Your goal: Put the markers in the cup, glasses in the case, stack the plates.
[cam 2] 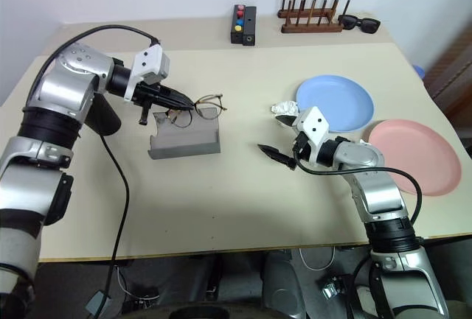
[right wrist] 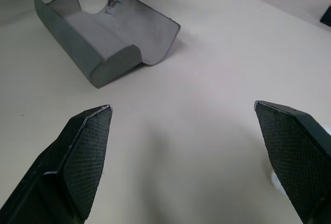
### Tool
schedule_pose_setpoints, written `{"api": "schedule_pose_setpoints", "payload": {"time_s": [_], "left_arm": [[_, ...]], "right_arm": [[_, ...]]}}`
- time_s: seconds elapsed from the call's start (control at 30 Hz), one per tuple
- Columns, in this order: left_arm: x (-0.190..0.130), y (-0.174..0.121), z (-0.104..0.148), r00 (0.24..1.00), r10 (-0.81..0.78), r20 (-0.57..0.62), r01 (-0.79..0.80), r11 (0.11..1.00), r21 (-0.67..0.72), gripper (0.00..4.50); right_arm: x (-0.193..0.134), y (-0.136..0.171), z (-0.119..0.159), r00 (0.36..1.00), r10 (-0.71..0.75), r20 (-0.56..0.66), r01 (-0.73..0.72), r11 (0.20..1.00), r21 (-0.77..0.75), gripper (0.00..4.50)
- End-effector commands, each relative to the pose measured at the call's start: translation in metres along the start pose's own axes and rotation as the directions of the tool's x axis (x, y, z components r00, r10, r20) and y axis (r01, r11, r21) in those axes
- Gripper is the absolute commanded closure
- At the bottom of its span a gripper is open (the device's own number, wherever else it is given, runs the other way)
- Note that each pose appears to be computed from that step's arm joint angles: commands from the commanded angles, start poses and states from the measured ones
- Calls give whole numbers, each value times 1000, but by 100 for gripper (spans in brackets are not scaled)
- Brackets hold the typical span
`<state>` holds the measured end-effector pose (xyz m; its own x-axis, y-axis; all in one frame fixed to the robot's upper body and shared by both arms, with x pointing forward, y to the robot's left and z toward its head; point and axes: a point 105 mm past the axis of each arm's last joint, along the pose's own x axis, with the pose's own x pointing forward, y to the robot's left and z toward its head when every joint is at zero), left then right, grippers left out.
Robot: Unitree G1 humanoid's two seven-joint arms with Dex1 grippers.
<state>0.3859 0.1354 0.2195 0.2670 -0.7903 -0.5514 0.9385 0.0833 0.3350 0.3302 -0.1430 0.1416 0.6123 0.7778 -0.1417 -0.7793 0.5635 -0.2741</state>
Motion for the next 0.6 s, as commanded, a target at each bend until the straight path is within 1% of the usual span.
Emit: {"api": "schedule_pose_setpoints", "payload": {"time_s": [0.03, 0.2, 0.33, 0.6], "left_arm": [[-10, 5, -9, 999, 10, -50, -8, 999, 40, 426], [-2, -8, -28, 993, -59, -98, 67, 995, 75, 426], [4, -13, -28, 991, -96, -89, 104, 991, 81, 426], [12, -16, -28, 992, -104, -71, 110, 991, 77, 426]], "right_arm": [[3, -2, 14, 999, 2, 48, 0, 999, -41, 0], [1, -1, 13, 999, 0, 50, 2, 999, -40, 0], [-2, -1, 13, 999, -4, 47, 6, 999, -39, 0], [-5, -1, 12, 999, -10, 40, 12, 999, -38, 0]]}}
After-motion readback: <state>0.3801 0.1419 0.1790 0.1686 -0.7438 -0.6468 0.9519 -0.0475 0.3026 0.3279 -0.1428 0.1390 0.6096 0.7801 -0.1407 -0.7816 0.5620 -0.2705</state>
